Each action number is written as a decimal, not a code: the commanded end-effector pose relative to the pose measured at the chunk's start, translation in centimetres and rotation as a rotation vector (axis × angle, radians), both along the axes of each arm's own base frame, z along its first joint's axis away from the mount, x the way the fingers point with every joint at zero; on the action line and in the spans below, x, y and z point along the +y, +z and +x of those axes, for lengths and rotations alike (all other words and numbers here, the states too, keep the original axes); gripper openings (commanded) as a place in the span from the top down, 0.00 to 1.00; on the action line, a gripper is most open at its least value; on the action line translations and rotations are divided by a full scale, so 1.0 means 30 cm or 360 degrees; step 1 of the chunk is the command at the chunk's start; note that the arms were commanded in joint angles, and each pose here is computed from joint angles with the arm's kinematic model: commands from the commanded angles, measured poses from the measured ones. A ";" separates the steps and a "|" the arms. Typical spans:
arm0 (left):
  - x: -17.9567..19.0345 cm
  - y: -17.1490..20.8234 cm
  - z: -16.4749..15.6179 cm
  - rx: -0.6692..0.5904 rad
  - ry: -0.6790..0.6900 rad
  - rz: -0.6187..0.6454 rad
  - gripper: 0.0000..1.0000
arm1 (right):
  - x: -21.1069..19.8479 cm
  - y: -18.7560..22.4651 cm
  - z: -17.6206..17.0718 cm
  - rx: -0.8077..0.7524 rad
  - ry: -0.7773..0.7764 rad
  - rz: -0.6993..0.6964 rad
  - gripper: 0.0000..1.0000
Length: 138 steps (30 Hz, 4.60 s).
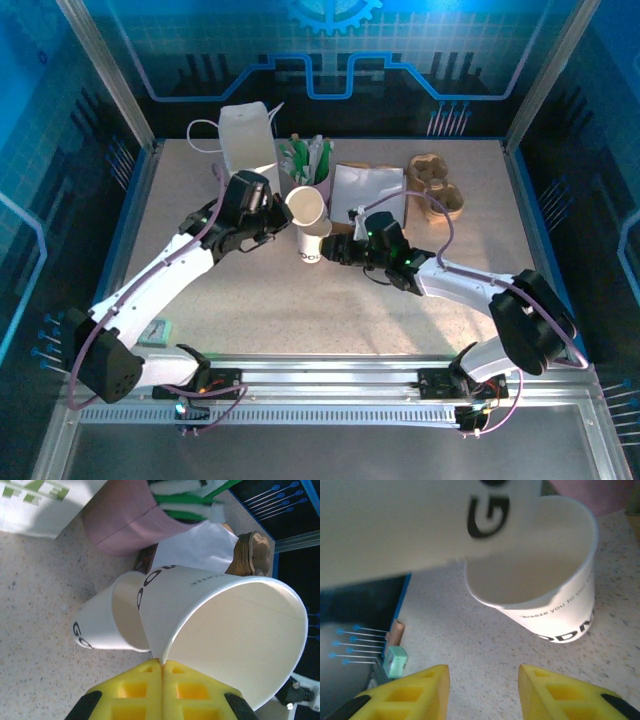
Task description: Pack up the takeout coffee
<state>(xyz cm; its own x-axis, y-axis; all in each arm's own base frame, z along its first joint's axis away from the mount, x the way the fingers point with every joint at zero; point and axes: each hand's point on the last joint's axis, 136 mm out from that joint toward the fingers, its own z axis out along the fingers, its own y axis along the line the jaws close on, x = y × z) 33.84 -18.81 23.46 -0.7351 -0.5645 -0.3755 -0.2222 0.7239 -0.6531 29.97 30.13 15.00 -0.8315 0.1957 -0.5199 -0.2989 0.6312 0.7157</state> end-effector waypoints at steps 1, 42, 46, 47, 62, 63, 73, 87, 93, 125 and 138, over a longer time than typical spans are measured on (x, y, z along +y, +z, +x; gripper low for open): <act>0.027 0.036 0.008 -0.0029 -0.0023 0.0090 1.00 | -0.053 0.079 0.022 -0.0114 -0.0044 -0.0141 0.57; -0.130 -0.385 -0.482 0.0408 -0.0660 0.0601 1.00 | -0.284 -0.277 0.173 0.0234 0.0002 -0.1271 0.17; -0.126 -0.413 -0.483 0.0439 -0.0662 0.0633 1.00 | -0.283 -0.290 0.177 0.0246 0.0006 -0.1288 0.17; -0.125 -0.418 -0.484 0.0444 -0.0663 0.0638 1.00 | -0.282 -0.291 0.177 0.0249 0.0006 -0.1289 0.17; -0.117 -0.379 -0.462 0.0400 -0.0655 0.0691 0.61 | -0.266 -0.326 0.180 0.0271 0.0032 -0.1301 0.21; -0.118 -0.371 -0.459 0.0392 -0.0657 0.0690 0.56 | -0.264 -0.325 0.180 0.0265 0.0033 -0.1305 0.22; -0.090 -0.245 -0.421 0.0212 -0.0592 0.0700 0.34 | -0.255 -0.335 0.191 0.0249 0.0034 -0.1327 0.22; 0.024 -0.145 -0.407 0.0017 -0.0445 0.0728 0.17 | -0.241 -0.364 0.202 0.0247 0.0050 -0.1365 0.26; 0.065 -0.133 -0.404 -0.0013 -0.0393 0.0771 0.15 | -0.241 -0.336 0.187 0.0203 0.0053 -0.1374 0.33; 0.112 -0.150 -0.374 -0.0007 -0.0324 0.0738 0.10 | -0.269 -0.233 0.078 0.0107 0.0075 -0.1248 0.38; -0.069 -0.076 -0.273 -0.0005 -0.0465 0.0598 0.10 | -0.286 -0.108 0.087 0.0083 -0.0037 -0.0856 0.41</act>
<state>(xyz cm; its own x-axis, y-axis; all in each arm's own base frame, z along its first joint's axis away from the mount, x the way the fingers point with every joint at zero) 24.30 -19.14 19.18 -0.8492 -0.1596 -0.5034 -0.0104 0.9581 -0.2862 32.60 21.41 10.70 -0.8576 -0.1244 -0.4991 -0.2675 0.9366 0.2262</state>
